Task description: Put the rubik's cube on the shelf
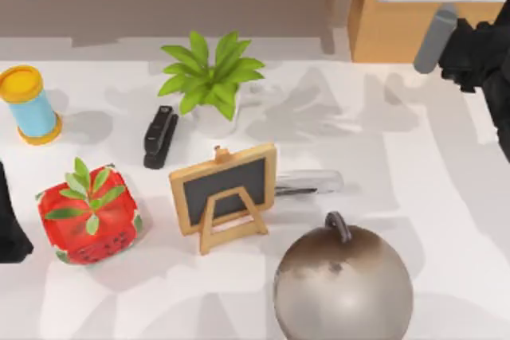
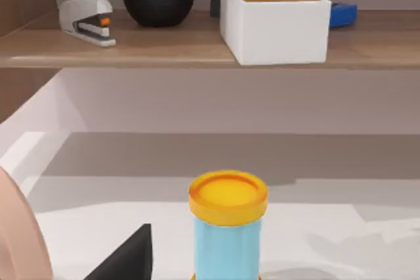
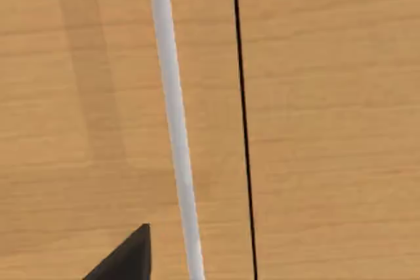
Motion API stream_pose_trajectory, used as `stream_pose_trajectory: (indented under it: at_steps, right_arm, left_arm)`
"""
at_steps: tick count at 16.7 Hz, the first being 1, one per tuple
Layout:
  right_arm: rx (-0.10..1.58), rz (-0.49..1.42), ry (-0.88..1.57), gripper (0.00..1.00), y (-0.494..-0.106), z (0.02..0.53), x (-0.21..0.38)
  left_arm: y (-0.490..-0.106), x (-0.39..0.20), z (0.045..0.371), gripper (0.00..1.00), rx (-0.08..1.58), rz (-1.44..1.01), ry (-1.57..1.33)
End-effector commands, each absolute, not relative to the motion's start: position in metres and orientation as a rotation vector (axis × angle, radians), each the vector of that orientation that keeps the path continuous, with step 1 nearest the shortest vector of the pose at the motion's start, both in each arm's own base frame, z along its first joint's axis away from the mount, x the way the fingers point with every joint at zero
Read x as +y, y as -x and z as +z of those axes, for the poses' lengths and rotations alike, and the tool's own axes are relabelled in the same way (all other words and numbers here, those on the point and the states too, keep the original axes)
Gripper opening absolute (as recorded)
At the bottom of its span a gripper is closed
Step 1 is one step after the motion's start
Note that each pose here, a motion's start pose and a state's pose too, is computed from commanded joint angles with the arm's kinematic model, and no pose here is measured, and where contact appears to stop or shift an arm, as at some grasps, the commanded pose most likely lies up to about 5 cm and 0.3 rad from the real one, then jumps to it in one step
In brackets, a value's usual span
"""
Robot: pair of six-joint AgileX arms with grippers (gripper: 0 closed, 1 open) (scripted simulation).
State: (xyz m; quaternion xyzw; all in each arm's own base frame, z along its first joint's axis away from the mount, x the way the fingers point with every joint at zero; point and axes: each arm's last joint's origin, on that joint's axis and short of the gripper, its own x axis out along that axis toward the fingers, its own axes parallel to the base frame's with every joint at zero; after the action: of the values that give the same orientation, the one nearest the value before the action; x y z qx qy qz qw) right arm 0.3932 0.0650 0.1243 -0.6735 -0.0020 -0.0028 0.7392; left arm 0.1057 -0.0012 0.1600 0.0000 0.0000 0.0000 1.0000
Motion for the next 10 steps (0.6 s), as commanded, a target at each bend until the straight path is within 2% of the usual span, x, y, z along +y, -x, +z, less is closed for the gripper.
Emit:
stream_pose_trajectory:
  at_steps: [4, 10]
  right_arm:
    - [0.007, -0.007, 1.564, 1.0, -0.405, 0.092, 0.069]
    - [0.015, -0.007, 1.57, 1.0, -0.405, 0.089, 0.067]
  left_arm:
    - [-0.106, -0.001, 0.16, 1.0, 0.0, 0.0, 0.0]
    - [-0.106, -0.001, 0.16, 1.0, 0.0, 0.0, 0.0]
